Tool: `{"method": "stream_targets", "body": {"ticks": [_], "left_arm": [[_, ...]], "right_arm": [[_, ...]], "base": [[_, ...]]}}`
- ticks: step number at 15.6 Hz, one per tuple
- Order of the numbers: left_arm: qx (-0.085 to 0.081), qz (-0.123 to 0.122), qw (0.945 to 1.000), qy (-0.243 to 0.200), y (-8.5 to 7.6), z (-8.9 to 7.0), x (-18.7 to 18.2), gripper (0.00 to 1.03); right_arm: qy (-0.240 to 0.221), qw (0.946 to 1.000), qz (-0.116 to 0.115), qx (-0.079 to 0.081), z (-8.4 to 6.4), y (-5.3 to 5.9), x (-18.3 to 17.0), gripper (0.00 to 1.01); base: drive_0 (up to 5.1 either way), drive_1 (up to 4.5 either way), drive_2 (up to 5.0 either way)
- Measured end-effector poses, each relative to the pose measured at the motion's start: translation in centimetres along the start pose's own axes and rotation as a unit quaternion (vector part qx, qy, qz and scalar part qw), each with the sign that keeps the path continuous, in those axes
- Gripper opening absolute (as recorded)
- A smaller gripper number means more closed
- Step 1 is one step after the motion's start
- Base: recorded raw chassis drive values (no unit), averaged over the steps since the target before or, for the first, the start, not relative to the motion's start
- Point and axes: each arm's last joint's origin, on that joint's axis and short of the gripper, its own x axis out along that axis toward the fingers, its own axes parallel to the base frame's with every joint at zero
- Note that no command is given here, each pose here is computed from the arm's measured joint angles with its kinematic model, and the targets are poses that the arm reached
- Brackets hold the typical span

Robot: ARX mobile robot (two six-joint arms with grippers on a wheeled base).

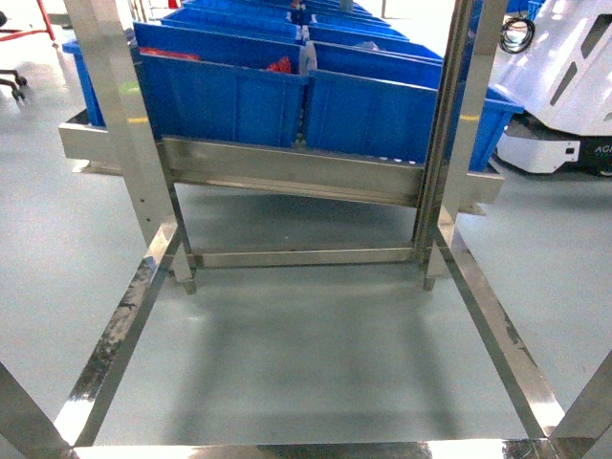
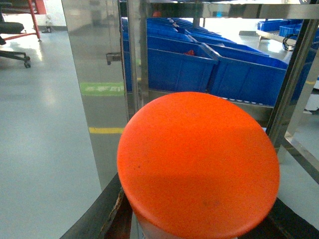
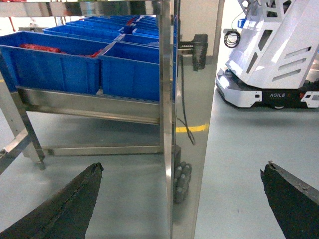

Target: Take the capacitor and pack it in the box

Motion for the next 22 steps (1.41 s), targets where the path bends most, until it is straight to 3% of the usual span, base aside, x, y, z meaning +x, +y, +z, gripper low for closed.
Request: {"method": "stream_targets", "body": {"ticks": [2, 22], "left_arm": [[0.000, 0.000, 1.0000, 0.000, 0.00, 0.00, 0.00, 0.44], [0.000, 0.000, 1.0000, 0.000, 0.00, 0.00, 0.00, 0.44]], "right_arm": [[0.000, 1.0000, 0.000, 0.000, 0.00, 0.00, 0.00, 0.98], [0.000, 1.0000, 0.000, 0.000, 0.00, 0.00, 0.00, 0.98]], "base": [[0.0, 0.00, 0.0], [-4.9, 2.44, 2.4]]}}
